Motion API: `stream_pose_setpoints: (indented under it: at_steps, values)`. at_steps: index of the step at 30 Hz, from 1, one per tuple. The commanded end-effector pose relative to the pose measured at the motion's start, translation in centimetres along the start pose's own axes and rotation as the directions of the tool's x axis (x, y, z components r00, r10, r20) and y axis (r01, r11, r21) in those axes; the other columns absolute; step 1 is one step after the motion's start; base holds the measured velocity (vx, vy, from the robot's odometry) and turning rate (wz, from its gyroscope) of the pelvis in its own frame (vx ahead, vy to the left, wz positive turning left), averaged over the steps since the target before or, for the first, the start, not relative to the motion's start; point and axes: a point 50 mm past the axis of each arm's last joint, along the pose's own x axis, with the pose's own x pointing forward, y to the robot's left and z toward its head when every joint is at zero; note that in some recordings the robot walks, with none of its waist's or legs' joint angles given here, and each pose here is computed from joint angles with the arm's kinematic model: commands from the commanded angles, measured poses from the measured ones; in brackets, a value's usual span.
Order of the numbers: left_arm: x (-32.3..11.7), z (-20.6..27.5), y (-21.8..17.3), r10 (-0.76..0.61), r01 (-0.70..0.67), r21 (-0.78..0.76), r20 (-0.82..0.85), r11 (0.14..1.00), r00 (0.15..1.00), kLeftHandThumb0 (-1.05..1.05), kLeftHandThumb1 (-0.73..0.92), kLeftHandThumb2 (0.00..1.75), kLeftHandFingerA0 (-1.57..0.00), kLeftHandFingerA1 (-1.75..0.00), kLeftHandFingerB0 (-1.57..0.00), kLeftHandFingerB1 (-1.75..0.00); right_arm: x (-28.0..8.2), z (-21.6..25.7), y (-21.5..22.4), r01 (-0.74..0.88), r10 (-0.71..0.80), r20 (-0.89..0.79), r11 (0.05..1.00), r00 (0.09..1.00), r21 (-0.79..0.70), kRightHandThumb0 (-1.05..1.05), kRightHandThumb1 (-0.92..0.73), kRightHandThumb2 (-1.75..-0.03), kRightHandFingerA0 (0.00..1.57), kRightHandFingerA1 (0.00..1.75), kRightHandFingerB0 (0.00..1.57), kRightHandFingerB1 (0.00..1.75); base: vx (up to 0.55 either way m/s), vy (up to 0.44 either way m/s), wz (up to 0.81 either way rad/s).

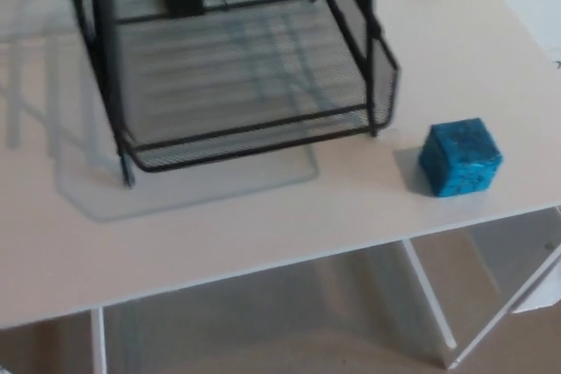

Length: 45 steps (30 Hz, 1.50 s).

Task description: The robot walks towards a desk on which a file tray is kept in the middle and a cube is kept to its right. The robot lifts the cube using its right hand and places it on the file tray.

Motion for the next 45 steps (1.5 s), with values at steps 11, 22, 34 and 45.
stream_pose_setpoints:
  at_steps: [11,22,34,45]
  values:
    - [-0.3,-0.1,0.6,0.016,-0.016,-0.031,0.024,0.999,1.0,-0.73,0.75,1.03,-0.25,-0.57,-0.14,-0.48,-0.5,3.8,-4.6,0.136,-0.16,0.155,0.978,0.975,0.159,-0.47,-0.61,-0.58,0.36,0.47,0.07,0.25,0.01,-0.023,0.04]
    - [-0.2,1.8,1.5,0.034,-0.028,-0.07,0.089,0.997,0.995,-0.72,0.75,1.07,-0.28,-0.57,-0.13,-0.48,-3.1,12.8,-10.0,0.238,-0.278,0.406,0.96,0.87,0.147,-0.62,-0.5,-0.78,0.0,0.23,0.0,0.08,0.01,-0.02,0.02]
    - [-0.4,1.0,1.1,0.017,-0.014,-0.046,0.066,0.999,0.998,-0.71,0.75,1.05,-0.27,-0.56,-0.14,-0.47,-14.2,37.8,-9.1,0.405,-0.009,0.797,0.865,0.604,-0.298,-0.68,-0.41,-0.79,0.0,0.13,0.0,0.17,0.0,-0.005,-0.01]
    - [0.0,1.2,0.5,-0.004,0.006,-0.028,0.064,1.0,0.998,-0.73,0.74,1.03,-0.29,-0.58,-0.16,-0.48,-9.9,40.7,0.5,0.343,0.24,0.679,0.719,0.694,-0.604,-0.72,-0.41,-0.83,0.0,0.11,0.0,0.17,0.0,-0.001,0.01]
